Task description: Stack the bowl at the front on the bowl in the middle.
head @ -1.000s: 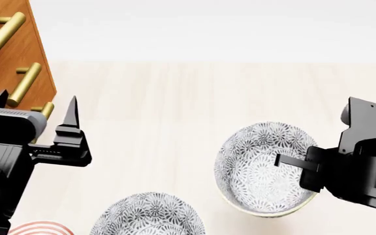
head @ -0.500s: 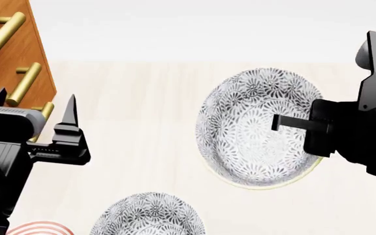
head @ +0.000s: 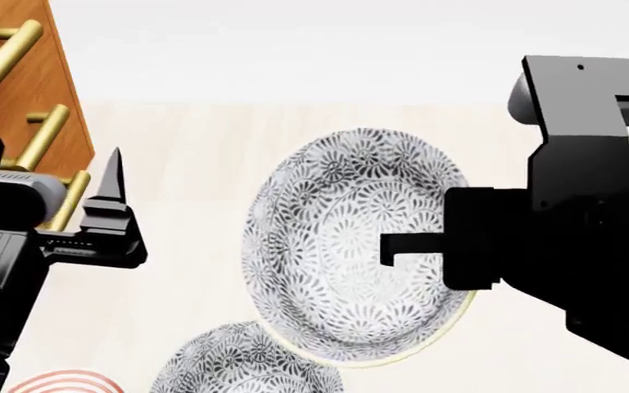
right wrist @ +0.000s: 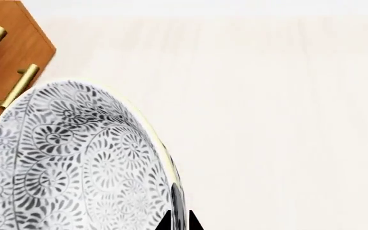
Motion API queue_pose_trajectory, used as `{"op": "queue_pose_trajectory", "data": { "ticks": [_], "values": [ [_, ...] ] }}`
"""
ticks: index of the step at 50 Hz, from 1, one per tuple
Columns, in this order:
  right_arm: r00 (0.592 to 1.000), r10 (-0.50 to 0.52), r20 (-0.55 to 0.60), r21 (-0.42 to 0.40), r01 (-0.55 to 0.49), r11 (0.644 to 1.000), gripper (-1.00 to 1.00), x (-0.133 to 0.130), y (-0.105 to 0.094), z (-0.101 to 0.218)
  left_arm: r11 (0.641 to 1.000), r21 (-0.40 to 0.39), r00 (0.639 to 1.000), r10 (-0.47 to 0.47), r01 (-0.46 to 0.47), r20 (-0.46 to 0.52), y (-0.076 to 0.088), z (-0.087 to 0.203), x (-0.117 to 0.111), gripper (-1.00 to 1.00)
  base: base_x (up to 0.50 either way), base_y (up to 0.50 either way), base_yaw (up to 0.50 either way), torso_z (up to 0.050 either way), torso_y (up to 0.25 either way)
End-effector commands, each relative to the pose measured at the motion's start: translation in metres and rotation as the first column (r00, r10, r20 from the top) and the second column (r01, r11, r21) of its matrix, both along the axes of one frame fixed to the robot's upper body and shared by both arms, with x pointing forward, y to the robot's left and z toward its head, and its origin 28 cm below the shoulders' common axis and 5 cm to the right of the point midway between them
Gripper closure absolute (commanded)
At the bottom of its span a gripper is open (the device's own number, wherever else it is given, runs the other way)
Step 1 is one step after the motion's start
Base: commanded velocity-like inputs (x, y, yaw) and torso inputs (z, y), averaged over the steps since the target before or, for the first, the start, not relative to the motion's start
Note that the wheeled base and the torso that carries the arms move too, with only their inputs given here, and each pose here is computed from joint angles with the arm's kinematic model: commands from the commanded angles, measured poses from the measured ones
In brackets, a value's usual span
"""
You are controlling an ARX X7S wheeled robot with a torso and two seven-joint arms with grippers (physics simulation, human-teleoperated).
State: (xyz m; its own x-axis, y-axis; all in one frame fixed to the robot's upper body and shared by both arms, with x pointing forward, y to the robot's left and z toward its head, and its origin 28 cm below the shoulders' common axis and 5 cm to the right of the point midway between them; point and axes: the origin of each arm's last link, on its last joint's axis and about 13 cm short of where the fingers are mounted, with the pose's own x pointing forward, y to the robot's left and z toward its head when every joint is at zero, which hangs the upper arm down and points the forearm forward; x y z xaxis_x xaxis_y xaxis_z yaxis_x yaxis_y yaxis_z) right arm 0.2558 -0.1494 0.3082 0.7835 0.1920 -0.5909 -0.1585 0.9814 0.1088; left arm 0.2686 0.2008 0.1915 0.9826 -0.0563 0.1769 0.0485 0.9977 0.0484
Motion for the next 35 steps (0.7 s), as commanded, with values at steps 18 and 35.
{"op": "queue_pose_trajectory", "data": {
  "ticks": [18, 35],
  "values": [
    [0.967, 0.246, -0.070, 0.008, -0.246, 0.969, 1.00, -0.003, 0.035, -0.041, 1.000, -0.006, 1.000, -0.002, 0.002, 0.008, 0.000, 0.004, -0.001, -1.00, 0.00, 0.00, 0.00, 0.000, 0.001],
    [0.948, 0.296, -0.118, 0.020, -0.296, 0.955, 1.00, 0.004, 0.044, -0.065, 1.000, 0.000, 1.000, -0.006, 0.006, 0.007, -0.001, 0.003, -0.002, -1.00, 0.00, 0.00, 0.00, 0.000, 0.000]
  ]
}}
